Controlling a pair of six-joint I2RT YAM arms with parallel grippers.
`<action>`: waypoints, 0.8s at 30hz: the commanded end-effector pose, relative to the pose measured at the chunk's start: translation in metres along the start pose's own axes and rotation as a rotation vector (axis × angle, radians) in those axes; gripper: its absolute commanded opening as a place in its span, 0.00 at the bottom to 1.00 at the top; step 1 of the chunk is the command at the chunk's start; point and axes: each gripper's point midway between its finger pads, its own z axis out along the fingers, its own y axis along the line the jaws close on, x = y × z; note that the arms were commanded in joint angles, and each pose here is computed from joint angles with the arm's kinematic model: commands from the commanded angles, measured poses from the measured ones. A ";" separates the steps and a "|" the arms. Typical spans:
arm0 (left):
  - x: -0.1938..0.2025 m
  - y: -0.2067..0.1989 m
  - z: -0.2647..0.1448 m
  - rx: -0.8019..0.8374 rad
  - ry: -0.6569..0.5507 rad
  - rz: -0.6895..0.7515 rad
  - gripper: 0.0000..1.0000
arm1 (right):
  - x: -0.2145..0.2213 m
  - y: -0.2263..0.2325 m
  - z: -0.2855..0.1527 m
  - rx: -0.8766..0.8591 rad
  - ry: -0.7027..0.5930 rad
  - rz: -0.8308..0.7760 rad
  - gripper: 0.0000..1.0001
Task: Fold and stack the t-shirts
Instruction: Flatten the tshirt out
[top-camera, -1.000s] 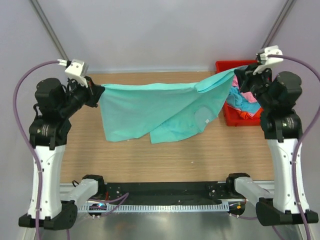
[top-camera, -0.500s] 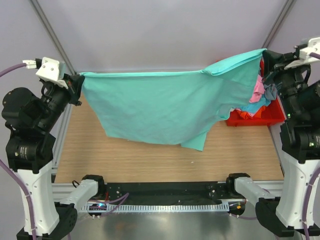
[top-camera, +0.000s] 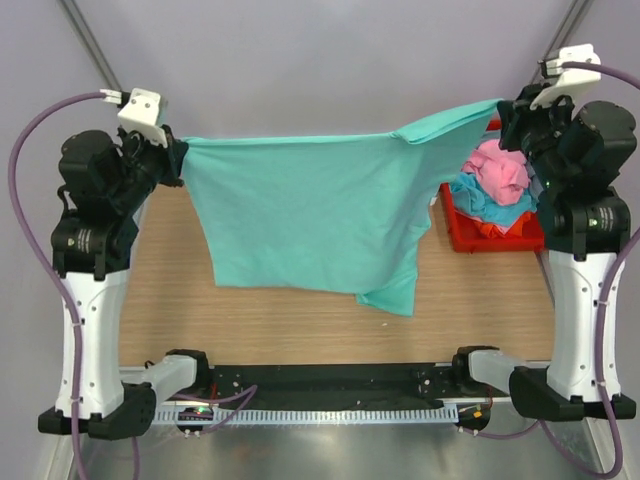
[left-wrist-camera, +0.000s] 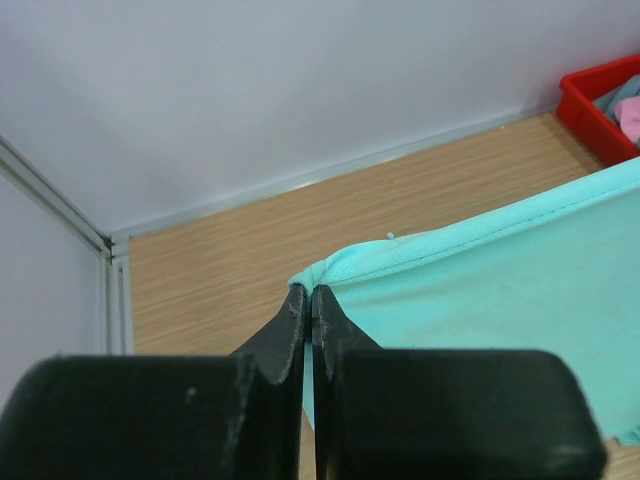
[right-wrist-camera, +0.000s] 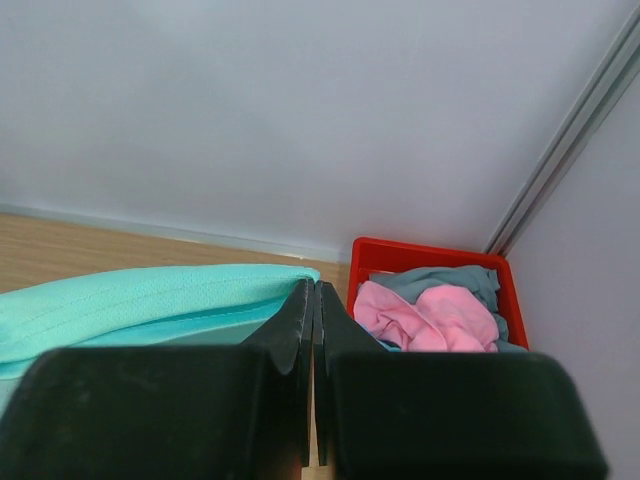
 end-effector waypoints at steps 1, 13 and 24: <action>-0.061 -0.002 -0.057 -0.032 -0.204 0.029 0.00 | -0.062 -0.006 -0.052 0.041 -0.185 -0.017 0.01; -0.086 -0.019 -0.192 -0.086 -0.363 0.115 0.00 | -0.120 0.007 -0.196 0.033 -0.425 -0.096 0.01; -0.093 -0.001 -0.180 -0.164 -0.348 0.177 0.00 | -0.150 0.001 -0.202 0.061 -0.485 -0.130 0.01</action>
